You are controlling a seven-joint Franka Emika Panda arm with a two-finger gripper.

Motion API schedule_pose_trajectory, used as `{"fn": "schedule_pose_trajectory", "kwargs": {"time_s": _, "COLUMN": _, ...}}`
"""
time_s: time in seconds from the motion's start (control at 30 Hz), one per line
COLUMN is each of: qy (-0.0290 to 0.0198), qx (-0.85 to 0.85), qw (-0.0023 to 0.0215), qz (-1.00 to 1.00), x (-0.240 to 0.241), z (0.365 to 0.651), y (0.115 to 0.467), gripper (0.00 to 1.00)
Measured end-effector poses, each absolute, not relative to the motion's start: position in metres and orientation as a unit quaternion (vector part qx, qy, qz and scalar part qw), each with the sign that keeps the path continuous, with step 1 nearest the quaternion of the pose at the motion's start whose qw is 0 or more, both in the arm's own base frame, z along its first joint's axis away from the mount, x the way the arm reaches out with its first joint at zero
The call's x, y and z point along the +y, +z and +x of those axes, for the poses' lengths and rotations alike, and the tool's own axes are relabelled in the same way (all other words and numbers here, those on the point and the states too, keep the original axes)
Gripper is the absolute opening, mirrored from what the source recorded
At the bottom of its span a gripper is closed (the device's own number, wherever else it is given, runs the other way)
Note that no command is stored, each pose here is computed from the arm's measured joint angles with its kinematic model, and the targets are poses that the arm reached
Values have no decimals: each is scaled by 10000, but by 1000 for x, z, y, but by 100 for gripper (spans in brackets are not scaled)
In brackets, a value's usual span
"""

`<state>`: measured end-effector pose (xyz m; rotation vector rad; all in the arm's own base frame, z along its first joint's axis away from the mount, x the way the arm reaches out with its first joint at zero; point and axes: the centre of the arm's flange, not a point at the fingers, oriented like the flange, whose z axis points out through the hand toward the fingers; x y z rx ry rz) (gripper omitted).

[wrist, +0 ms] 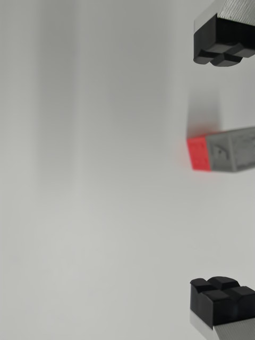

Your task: Destack cube

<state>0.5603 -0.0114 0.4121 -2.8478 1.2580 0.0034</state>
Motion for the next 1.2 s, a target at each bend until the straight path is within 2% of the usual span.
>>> {"fn": "schedule_pose_trajectory", "kwargs": {"time_s": 0.93, "qy": 21, "qx": 3672, "qw": 105, "qz": -9301, "x": -15, "z": 501, "y": 357, "gripper": 100}}
{"fn": "schedule_pose_trajectory", "kwargs": {"time_s": 1.2, "qy": 25, "qx": 3541, "qw": 87, "qz": -9352, "x": -17, "z": 481, "y": 338, "gripper": 100}}
